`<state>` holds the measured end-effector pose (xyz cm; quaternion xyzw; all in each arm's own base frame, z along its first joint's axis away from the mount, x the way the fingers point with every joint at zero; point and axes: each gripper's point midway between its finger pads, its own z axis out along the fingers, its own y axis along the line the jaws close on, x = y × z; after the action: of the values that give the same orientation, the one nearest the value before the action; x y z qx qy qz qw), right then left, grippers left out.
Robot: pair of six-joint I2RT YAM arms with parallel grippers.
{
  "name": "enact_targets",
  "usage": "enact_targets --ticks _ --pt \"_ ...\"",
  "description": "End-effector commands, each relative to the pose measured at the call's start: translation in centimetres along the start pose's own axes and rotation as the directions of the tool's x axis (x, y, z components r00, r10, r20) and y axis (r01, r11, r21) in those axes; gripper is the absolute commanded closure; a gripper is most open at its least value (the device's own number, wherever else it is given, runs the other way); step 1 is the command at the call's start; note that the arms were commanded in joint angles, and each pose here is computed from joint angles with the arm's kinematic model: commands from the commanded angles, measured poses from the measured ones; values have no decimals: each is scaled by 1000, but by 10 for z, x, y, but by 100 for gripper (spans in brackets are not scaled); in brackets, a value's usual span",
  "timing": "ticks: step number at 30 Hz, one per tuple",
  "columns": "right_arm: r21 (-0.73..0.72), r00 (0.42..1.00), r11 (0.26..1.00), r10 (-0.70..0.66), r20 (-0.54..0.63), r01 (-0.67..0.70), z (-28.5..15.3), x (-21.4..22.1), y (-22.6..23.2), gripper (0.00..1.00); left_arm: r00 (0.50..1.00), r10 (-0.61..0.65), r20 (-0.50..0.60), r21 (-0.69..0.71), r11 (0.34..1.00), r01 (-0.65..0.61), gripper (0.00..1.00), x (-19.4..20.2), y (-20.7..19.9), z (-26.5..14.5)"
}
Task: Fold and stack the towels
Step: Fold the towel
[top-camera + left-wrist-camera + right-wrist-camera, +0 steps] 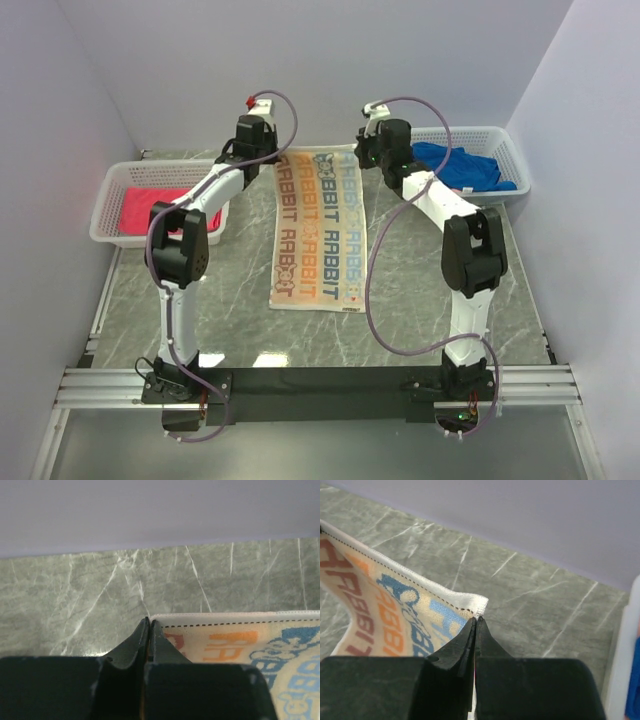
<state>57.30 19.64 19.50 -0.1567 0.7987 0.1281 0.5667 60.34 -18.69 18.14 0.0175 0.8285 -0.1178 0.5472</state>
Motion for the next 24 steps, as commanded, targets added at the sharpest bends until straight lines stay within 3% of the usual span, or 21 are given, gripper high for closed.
enact_targets --ticks 1,13,19,24 --pt "-21 996 1000 -6 88 8 -22 -37 3 100 997 -16 81 58 998 12 100 -38 -4 -29" --pt "-91 993 989 111 -43 -114 -90 13 30 100 996 -20 -91 171 985 36 100 2 -19 -112" --pt "-84 965 973 201 -166 -217 -130 57 44 100 955 -99 -278 193 969 156 99 61 -28 -151" --pt "-67 939 958 258 -227 -279 -162 89 54 100 924 -131 -359 150 969 196 100 104 -30 -177"
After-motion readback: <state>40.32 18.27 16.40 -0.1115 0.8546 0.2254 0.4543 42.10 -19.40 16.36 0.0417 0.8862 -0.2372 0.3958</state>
